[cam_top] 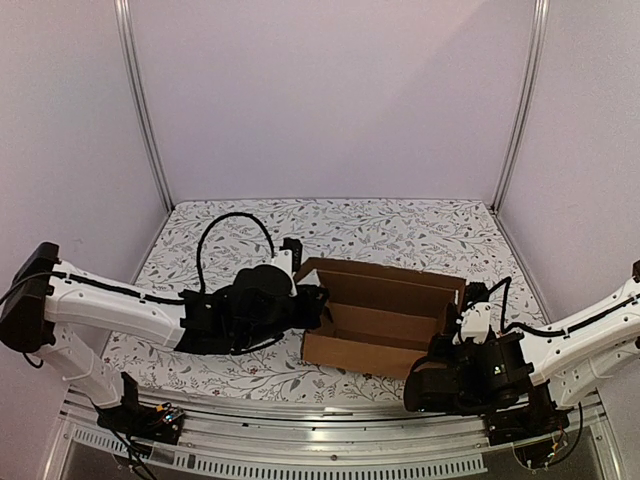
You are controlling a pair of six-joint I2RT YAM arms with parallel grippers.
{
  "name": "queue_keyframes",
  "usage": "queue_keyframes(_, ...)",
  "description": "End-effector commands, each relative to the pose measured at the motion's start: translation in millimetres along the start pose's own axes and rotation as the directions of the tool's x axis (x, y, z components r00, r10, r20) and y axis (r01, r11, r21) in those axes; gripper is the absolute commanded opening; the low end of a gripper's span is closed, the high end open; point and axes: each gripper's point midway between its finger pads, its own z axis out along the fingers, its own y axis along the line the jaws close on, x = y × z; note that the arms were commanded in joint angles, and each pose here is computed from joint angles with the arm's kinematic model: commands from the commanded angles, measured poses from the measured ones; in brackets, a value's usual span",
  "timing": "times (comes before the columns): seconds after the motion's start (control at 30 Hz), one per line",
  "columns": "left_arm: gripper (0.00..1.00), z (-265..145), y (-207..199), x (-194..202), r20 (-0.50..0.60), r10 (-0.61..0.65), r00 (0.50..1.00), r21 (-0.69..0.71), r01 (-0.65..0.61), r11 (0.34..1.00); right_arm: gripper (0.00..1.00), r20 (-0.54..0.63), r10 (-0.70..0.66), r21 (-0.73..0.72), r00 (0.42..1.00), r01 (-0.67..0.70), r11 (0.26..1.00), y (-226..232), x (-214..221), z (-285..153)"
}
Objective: Fold the paper box
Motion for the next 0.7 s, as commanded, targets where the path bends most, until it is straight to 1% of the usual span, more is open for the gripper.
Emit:
queue_keyframes(0.0, 0.00, -0.4, -33.1, 60.6, -0.251, 0.009, 0.968, 0.183, 0.039, 0.982, 0.00, -0.105, 0.085, -0.047, 0.991, -0.090, 0.995, 20.7, 12.0, -8.1)
queue_keyframes(0.2, 0.00, -9.7, -1.6, 75.7, -0.270, 0.114, 0.956, 0.119, -0.084, 0.989, 0.00, -0.122, 0.079, -0.048, 0.989, -0.085, 0.995, 18.7, 17.4, -8.2)
queue_keyframes(0.27, 0.00, -14.4, 10.2, 83.2, -0.282, 0.159, 0.946, 0.085, -0.141, 0.986, 0.04, -0.132, 0.078, -0.049, 0.988, -0.085, 0.995, 18.1, 19.3, -8.4)
queue_keyframes(0.4, 0.00, -23.0, 36.2, 93.8, -0.289, 0.234, 0.928, -0.010, -0.247, 0.969, 0.18, -0.164, 0.068, -0.059, 0.984, -0.078, 0.995, 17.4, 19.6, -9.5)
queue_keyframes(0.47, 0.00, -26.0, 45.6, 98.2, -0.291, 0.249, 0.924, -0.046, -0.274, 0.961, 0.26, -0.189, 0.061, -0.069, 0.980, -0.075, 0.995, 17.8, 20.0, -10.5)
queue_keyframes(0.6, 0.00, -26.0, 56.0, 106.0, -0.290, 0.266, 0.920, -0.092, -0.303, 0.949, 0.49, -0.264, 0.047, -0.105, 0.963, -0.077, 0.992, 20.1, 23.9, -14.6)
queue_keyframes(0.63, 0.00, -25.0, 57.6, 108.2, -0.292, 0.271, 0.917, -0.099, -0.311, 0.945, 0.57, -0.285, 0.046, -0.123, 0.957, -0.085, 0.989, 21.5, 23.3, -16.2)
queue_keyframes(0.67, 0.00, -23.5, 58.8, 109.5, -0.291, 0.275, 0.916, -0.109, -0.317, 0.942, 0.62, -0.307, 0.044, -0.144, 0.951, -0.093, 0.985, 24.6, 24.5, -18.1)
